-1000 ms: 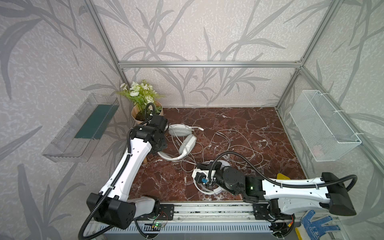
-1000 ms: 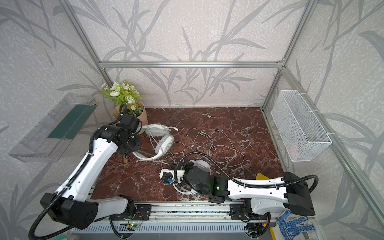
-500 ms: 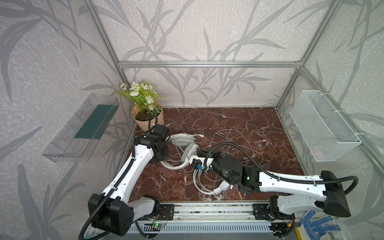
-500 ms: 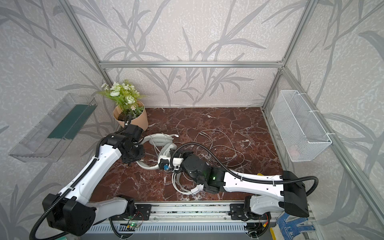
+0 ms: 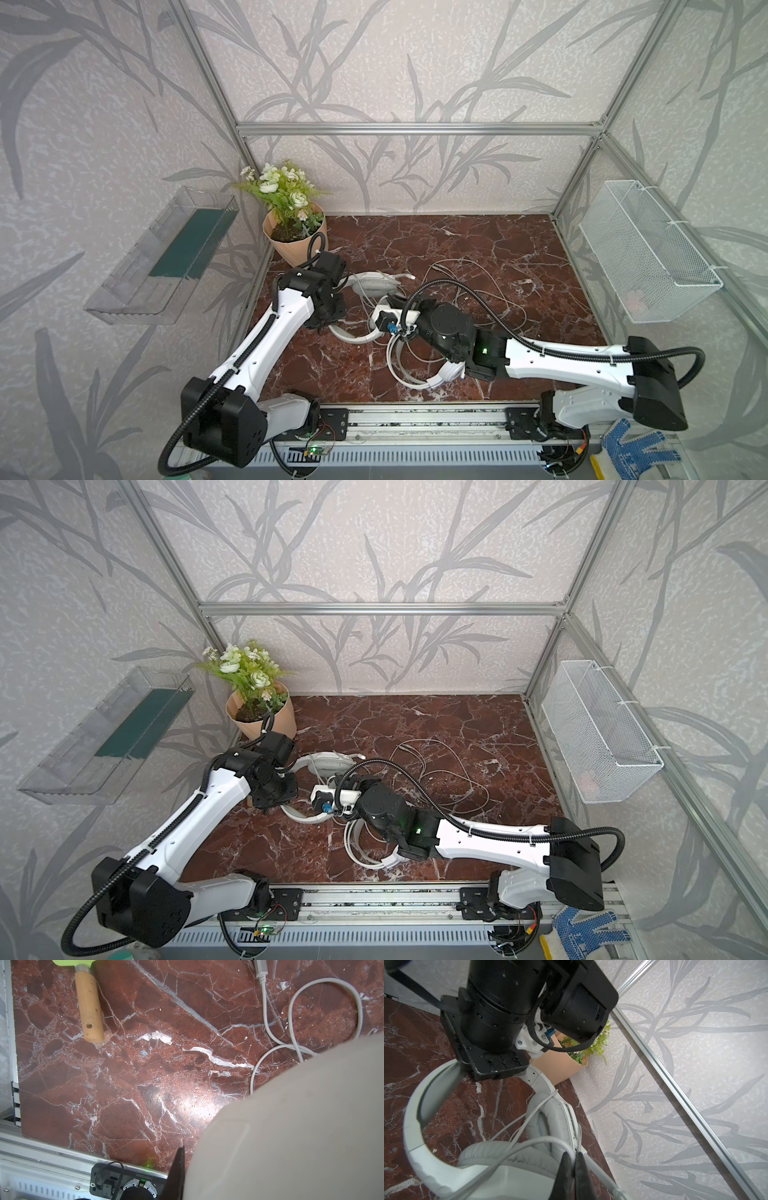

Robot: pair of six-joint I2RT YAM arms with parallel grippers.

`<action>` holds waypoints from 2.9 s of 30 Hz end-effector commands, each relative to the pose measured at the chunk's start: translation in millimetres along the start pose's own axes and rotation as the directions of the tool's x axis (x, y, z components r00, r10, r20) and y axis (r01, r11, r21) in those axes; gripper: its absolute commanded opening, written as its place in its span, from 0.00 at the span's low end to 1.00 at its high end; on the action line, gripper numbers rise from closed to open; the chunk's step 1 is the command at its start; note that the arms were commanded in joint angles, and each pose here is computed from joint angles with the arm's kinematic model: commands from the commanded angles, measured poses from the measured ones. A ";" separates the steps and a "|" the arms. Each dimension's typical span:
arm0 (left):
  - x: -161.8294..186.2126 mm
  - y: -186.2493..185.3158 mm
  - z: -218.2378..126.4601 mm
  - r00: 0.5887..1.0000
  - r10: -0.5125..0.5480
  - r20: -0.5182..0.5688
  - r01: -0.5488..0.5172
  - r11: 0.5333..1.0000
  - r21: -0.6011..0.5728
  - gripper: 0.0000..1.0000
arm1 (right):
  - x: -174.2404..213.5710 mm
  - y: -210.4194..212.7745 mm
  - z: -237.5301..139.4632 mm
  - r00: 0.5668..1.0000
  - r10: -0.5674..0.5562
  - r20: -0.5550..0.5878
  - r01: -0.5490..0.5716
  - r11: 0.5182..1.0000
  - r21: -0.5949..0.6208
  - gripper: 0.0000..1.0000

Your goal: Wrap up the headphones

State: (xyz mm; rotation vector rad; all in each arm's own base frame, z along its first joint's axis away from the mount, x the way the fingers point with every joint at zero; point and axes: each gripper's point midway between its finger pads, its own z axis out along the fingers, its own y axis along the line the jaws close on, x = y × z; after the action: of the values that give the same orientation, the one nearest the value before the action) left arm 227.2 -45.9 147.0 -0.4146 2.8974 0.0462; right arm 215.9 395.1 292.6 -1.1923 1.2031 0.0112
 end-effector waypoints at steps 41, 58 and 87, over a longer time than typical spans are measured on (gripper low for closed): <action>-7.6 -1.4 -11.9 0.999 0.023 0.046 -0.023 1.000 -0.001 0.00 | 5.4 -29.9 37.8 0.995 0.095 0.033 -0.100 0.975 0.199 0.30; -10.2 1.7 -21.3 0.996 0.028 0.086 -0.029 1.000 0.004 0.00 | 14.5 -74.3 19.4 0.953 0.276 0.124 -0.299 0.923 0.242 0.59; -10.4 0.4 -21.5 0.994 0.025 0.104 -0.027 0.999 0.021 0.00 | -1.4 -129.9 -31.6 0.790 0.500 0.356 -0.581 0.796 0.169 0.73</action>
State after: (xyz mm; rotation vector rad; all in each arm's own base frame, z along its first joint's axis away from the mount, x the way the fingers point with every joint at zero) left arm 230.2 -40.8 163.6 -0.3793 2.8279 0.0695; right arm 266.9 338.4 350.3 -0.6799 1.2653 0.3866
